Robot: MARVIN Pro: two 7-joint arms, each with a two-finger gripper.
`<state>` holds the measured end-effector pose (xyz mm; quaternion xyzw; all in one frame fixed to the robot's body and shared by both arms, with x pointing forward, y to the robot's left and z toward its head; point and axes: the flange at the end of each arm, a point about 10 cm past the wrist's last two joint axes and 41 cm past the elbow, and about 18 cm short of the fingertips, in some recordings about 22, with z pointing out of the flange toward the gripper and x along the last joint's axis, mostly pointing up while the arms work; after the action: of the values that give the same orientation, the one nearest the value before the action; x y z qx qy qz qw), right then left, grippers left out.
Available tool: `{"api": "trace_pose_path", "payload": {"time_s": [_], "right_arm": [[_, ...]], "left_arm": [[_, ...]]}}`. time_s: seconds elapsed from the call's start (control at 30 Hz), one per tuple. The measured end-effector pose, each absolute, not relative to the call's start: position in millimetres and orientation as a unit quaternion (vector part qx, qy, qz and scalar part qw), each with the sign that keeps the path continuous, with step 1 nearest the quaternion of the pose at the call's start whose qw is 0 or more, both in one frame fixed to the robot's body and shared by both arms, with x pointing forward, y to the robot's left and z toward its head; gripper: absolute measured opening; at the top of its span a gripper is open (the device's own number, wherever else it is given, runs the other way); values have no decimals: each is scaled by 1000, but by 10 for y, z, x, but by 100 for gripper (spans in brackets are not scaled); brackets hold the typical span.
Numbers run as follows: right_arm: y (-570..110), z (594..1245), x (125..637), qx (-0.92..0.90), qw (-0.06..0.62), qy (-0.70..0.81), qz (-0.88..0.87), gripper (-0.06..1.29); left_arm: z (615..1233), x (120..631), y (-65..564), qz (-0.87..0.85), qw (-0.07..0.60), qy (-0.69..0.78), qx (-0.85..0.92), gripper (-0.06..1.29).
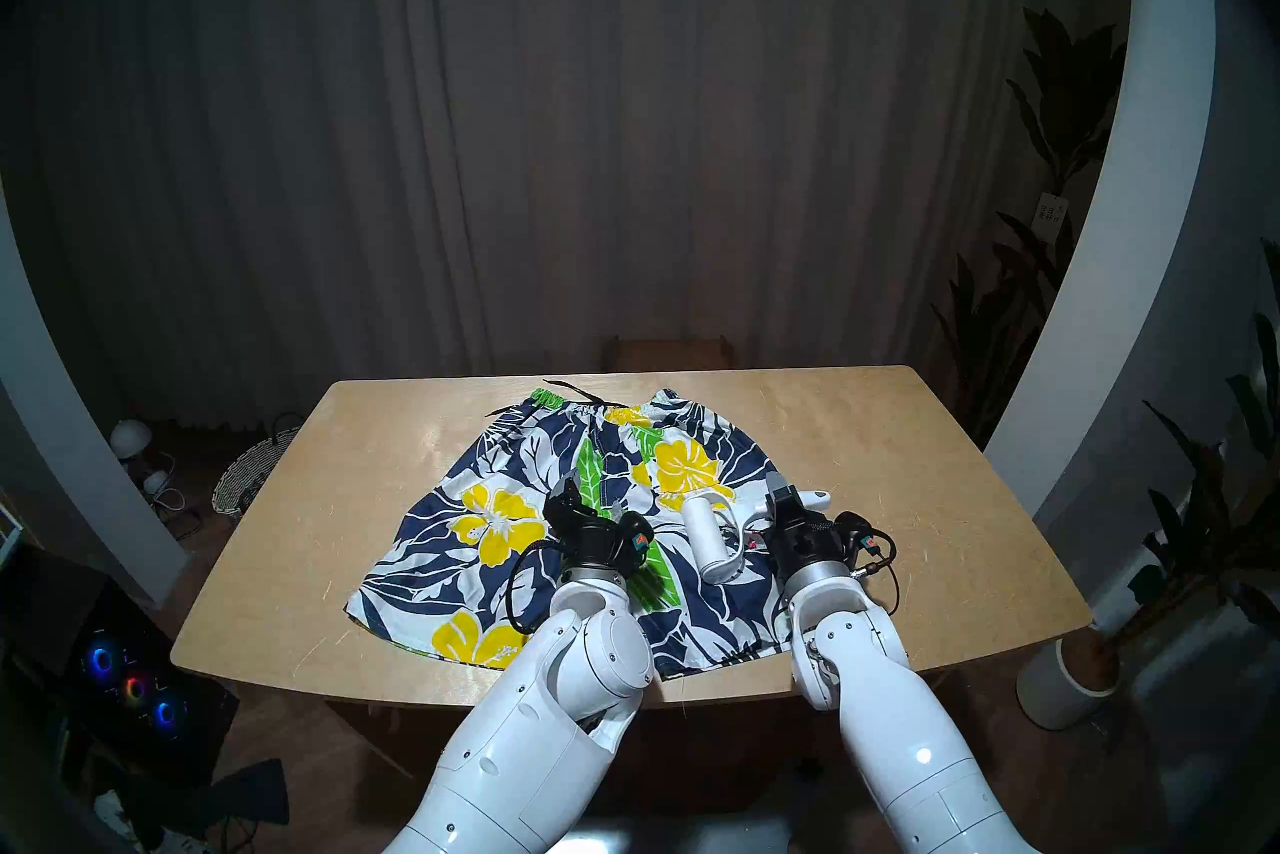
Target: Remove lint and debris from pants with a lint roller
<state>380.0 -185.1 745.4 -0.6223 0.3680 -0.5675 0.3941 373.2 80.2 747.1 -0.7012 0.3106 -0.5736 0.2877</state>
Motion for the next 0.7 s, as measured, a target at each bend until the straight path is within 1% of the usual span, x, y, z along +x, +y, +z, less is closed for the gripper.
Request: {"api": "trace_pose_path", "payload": {"time_s": [0.5,0.7], "right_arm": [[-2334,7513,3774,-617,357,380,-590,26],[-2468,7599,3771,-618,347,374,-599,24]], "left_arm": [[7488,3762,837,-568,282,312,-707,114],[7491,3776,854,-567,282,312,-708,114]]}}
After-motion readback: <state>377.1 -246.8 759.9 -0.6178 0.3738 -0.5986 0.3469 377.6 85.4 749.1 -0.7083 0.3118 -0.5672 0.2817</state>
